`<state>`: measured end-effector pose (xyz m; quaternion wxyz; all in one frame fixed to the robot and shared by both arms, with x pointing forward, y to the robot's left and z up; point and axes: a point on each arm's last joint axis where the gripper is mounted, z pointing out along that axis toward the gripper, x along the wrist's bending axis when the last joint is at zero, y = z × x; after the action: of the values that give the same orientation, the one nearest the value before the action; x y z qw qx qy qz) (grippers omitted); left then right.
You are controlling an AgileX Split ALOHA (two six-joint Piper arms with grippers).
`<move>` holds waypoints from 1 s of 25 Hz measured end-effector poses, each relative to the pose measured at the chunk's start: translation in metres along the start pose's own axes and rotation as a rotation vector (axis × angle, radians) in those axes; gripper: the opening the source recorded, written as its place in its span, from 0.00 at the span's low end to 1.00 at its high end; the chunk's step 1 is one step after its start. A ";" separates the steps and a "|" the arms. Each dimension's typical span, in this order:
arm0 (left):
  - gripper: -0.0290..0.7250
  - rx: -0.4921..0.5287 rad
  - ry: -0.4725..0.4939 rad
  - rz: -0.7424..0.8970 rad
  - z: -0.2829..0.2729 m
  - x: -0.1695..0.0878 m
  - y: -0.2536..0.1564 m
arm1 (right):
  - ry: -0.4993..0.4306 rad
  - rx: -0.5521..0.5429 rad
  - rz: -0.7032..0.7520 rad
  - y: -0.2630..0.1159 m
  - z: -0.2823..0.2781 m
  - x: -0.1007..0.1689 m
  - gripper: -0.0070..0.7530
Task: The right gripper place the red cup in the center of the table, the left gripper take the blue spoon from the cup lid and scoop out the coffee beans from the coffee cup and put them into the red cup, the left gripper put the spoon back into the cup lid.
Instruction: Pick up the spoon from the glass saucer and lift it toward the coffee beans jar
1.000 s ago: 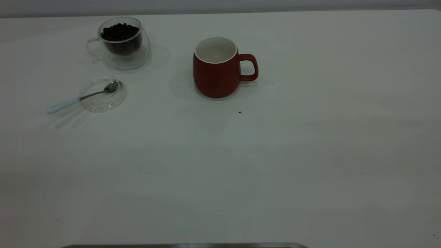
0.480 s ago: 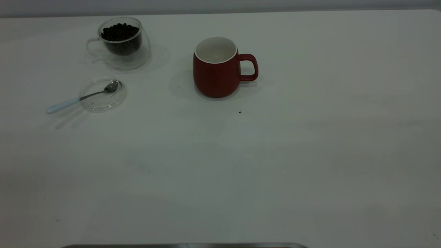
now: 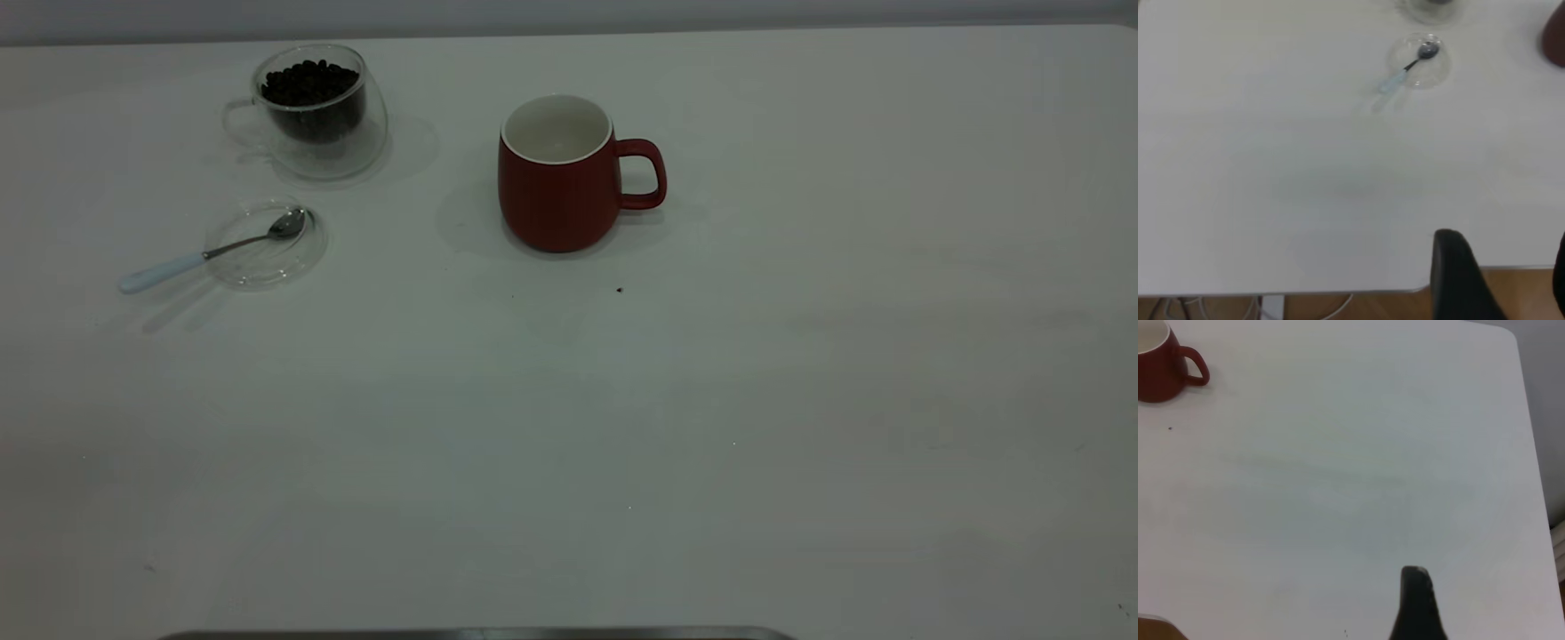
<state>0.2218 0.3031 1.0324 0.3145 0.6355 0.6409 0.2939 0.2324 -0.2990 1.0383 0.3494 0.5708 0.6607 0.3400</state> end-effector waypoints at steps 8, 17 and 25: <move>0.52 -0.110 0.138 -0.004 -0.027 0.011 0.044 | 0.000 0.001 0.000 0.000 0.000 0.000 0.78; 0.25 0.054 0.357 -0.039 -0.006 0.024 0.163 | 0.000 0.002 0.000 0.000 0.000 0.000 0.78; 0.07 0.151 0.628 0.041 0.047 0.041 0.244 | 0.000 0.002 0.000 0.000 0.000 0.000 0.78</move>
<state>0.4121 0.3478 1.1910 0.0473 0.5481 0.7137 0.4336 0.2323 -0.2990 1.0381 0.3488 0.5710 0.6612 0.3394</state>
